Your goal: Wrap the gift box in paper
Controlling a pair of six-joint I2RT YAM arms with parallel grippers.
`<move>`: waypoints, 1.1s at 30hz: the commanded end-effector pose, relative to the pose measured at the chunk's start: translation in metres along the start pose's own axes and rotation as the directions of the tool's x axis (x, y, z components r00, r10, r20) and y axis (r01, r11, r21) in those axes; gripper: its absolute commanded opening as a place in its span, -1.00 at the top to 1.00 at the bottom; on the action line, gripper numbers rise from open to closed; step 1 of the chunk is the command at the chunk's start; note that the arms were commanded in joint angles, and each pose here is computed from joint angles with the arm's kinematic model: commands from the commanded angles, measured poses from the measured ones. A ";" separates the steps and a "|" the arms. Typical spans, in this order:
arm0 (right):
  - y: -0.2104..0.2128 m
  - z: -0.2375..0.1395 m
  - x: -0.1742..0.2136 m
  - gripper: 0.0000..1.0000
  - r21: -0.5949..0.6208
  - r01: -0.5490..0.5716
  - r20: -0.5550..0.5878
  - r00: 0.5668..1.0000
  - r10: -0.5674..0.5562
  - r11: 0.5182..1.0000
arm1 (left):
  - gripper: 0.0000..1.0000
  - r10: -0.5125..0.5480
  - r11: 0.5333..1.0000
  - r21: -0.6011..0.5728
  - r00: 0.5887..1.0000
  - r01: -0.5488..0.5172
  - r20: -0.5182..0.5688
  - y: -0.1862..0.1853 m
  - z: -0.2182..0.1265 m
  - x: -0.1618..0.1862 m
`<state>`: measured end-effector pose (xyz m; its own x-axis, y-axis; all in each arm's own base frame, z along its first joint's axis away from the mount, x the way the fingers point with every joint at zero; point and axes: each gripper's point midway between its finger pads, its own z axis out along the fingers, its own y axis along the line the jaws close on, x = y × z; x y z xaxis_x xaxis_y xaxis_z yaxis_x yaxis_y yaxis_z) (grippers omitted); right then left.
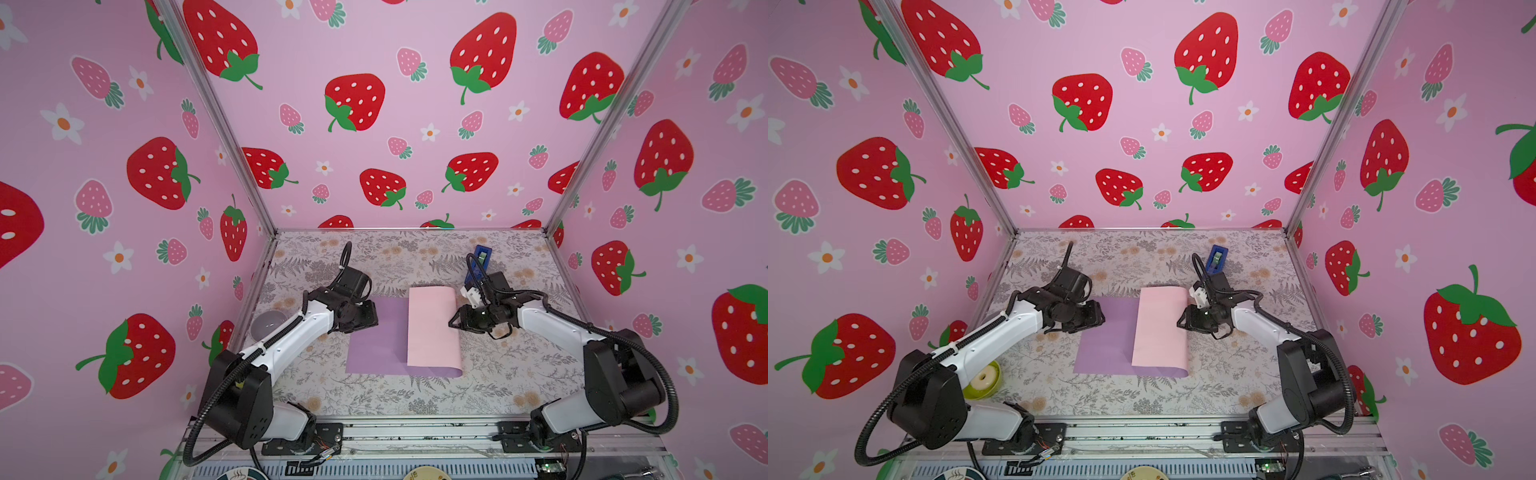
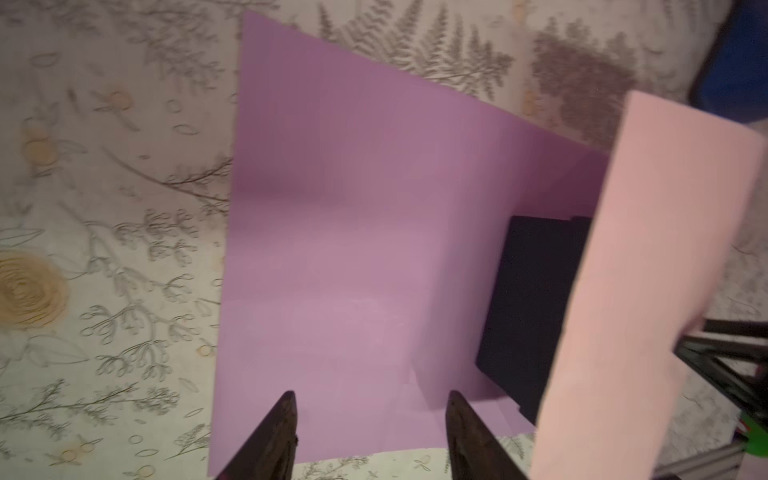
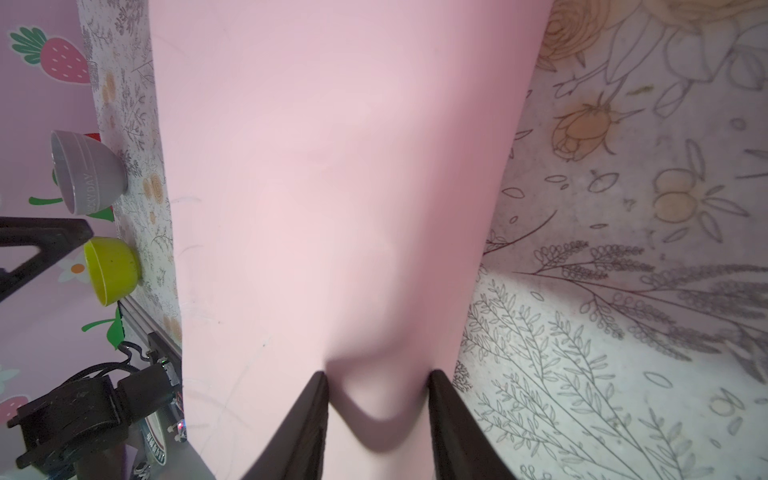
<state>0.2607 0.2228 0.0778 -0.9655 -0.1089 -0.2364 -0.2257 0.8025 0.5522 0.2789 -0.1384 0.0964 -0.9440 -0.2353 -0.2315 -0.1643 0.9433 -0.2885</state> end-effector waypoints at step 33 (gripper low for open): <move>-0.036 0.012 0.034 0.17 0.133 -0.037 -0.105 0.993 0.052 0.990 | -0.30 -0.157 0.964 0.160 0.939 0.213 -0.305 0.018 0.075 0.072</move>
<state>0.2608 0.2230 0.0779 -0.9621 -0.1200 -0.2450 -0.2398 0.8000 0.5500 0.2466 -0.1548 0.0275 -0.9487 -0.3142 0.0363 -0.2892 0.8151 -0.5020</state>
